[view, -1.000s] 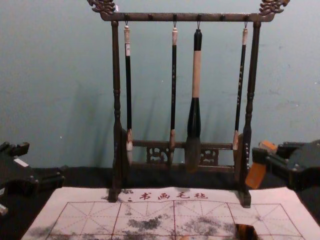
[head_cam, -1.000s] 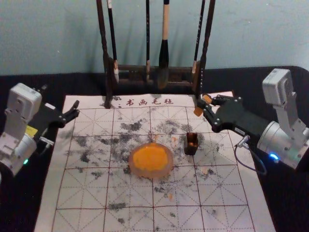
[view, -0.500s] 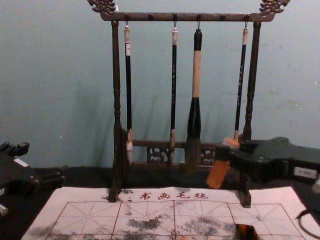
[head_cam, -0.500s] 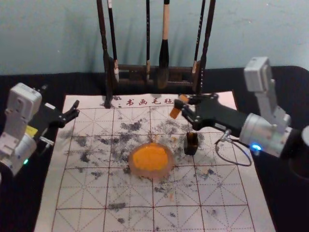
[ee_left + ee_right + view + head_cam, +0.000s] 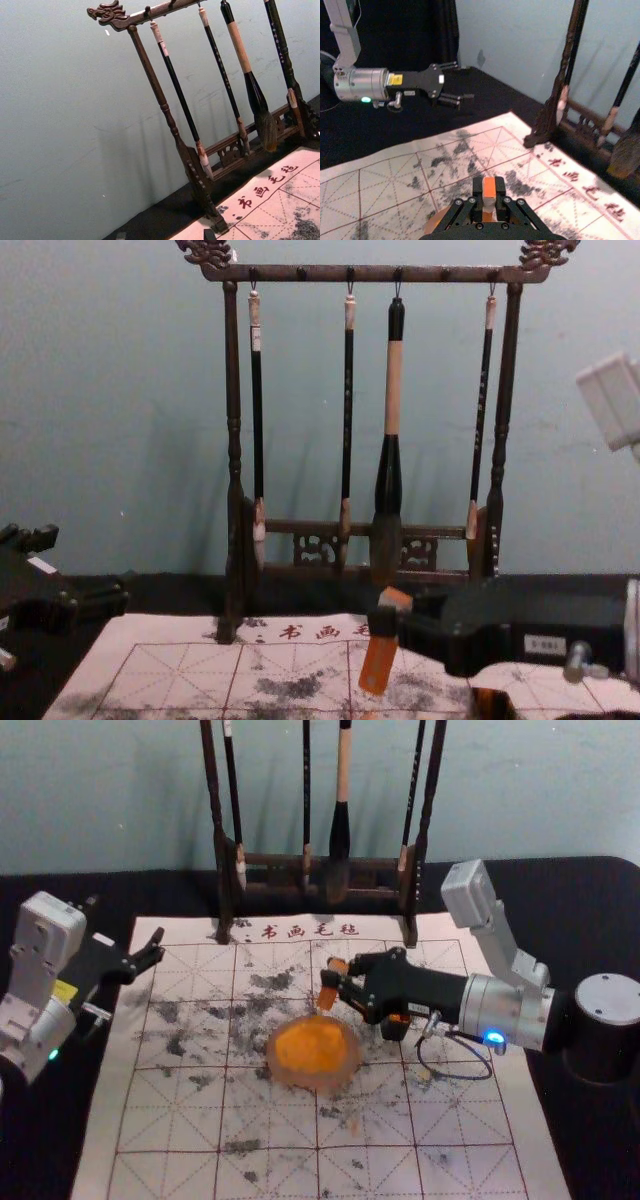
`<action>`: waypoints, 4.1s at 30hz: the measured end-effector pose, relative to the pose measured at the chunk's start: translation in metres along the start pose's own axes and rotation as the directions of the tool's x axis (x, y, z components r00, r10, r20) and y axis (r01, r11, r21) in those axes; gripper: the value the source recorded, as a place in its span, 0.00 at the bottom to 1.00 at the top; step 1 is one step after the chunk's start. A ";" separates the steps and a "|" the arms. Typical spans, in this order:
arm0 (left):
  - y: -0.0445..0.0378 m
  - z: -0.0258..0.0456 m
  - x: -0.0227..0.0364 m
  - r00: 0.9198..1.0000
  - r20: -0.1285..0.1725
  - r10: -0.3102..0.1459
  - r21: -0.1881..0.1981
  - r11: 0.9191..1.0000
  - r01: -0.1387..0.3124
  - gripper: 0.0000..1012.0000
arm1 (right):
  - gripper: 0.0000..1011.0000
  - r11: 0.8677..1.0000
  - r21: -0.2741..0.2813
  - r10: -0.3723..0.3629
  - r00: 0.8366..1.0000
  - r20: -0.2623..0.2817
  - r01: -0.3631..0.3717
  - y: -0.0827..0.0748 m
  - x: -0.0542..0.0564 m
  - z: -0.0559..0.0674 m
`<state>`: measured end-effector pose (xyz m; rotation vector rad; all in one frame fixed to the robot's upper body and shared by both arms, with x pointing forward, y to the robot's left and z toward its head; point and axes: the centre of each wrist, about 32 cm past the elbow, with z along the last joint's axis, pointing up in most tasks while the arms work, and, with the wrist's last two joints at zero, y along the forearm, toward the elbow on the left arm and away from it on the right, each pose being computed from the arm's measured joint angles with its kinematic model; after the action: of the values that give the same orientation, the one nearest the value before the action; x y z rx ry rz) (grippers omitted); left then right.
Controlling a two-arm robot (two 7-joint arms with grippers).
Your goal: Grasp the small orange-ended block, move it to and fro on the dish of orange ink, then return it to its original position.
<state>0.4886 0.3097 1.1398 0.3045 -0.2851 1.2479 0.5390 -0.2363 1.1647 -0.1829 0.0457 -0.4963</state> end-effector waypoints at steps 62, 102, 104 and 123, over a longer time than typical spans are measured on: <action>0.0000 0.0000 0.0000 1.000 0.000 0.000 0.000 1.000 0.000 0.99 | 0.11 0.990 -0.135 0.042 0.998 0.038 -0.036 0.028 0.002 -0.009; 0.0000 0.0000 0.0000 1.000 0.000 0.000 0.000 1.000 0.000 0.99 | 0.11 0.984 -0.141 0.111 0.994 0.004 -0.110 0.017 -0.012 -0.008; 0.0000 0.0000 0.0000 1.000 0.000 0.000 0.000 1.000 0.000 0.99 | 0.11 0.984 -0.139 0.112 0.994 0.001 -0.111 0.020 -0.011 -0.008; 0.0000 0.0000 0.0000 1.000 0.000 0.000 0.000 1.000 0.000 0.99 | 0.11 0.984 -0.150 0.095 0.995 0.005 -0.093 0.042 0.001 0.000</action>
<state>0.4886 0.3096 1.1398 0.3044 -0.2850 1.2480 0.5594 -0.2000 1.1566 -0.3297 0.0800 -0.3973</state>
